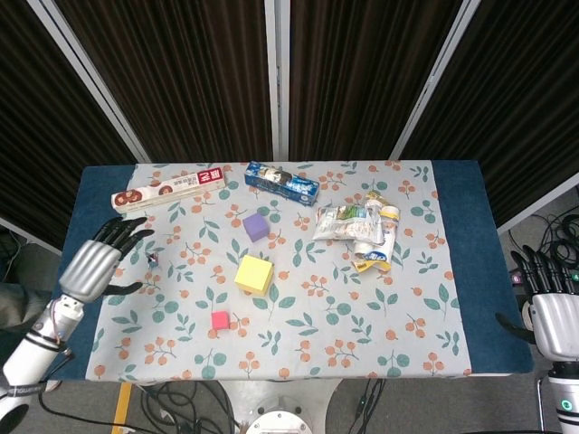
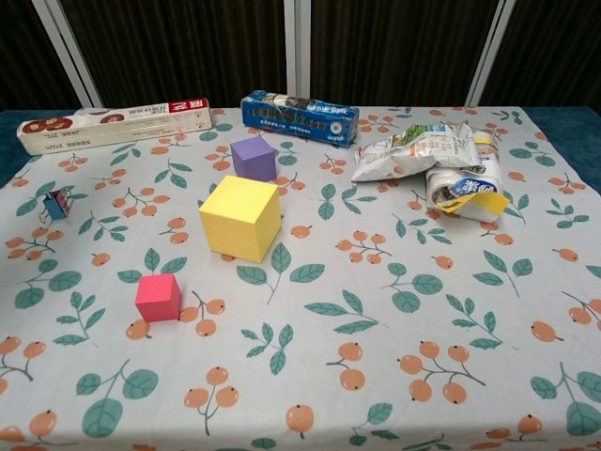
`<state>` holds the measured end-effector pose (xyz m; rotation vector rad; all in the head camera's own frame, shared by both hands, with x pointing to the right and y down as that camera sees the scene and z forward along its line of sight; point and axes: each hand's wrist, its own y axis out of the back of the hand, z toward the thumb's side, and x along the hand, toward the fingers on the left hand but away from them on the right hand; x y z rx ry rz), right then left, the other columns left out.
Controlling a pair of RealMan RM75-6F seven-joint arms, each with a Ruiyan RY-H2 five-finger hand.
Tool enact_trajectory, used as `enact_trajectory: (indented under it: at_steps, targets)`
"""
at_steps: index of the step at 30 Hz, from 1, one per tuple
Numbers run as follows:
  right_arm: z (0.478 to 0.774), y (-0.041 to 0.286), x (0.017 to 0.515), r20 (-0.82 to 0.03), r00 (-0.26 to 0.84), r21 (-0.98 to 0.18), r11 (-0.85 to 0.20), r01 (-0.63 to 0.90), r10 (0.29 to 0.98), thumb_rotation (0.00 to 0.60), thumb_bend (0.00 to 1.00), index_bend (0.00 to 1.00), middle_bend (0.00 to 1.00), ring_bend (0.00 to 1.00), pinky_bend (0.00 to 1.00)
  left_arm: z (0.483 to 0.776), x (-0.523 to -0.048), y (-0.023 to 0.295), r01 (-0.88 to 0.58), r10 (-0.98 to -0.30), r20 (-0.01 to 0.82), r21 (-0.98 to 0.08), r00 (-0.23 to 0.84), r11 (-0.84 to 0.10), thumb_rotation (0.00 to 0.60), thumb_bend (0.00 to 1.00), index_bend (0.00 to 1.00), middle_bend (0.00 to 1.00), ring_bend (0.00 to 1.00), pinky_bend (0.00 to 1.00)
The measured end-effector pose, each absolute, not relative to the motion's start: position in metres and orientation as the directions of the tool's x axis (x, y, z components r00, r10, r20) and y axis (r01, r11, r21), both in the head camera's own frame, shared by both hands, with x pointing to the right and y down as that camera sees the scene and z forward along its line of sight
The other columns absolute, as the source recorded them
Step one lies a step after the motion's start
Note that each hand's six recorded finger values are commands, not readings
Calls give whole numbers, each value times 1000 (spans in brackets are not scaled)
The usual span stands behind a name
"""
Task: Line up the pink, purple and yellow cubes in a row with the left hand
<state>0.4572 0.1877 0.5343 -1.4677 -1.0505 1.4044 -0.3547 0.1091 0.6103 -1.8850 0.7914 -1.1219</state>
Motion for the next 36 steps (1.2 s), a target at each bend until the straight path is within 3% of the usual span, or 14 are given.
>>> enact_trajectory:
  at_steps: [7,16,31,36]
  targets:
    - [533,187,458,-310,22,-951,-310,21,951,600,26,0,27,0,0,646,-297,91,-56,-701,475,-806,533,-589,600,9,190,159,129,100]
    - [534,184,457,-315,28,-948,-316,27,949,600,26,0,27,0,0,690,-236,92,7,-603,537,-750,590,-661,600,7,157,129,129,100]
    - [538,181,460,-326,24,-944,-327,32,945,600,26,0,27,0,0,731,-186,89,60,-518,639,-660,568,-749,600,6,149,116,129,100]
    - [539,181,461,-330,22,-943,-331,32,944,600,26,0,27,0,0,743,-174,91,51,-489,674,-614,554,-787,600,5,162,163,129,100]
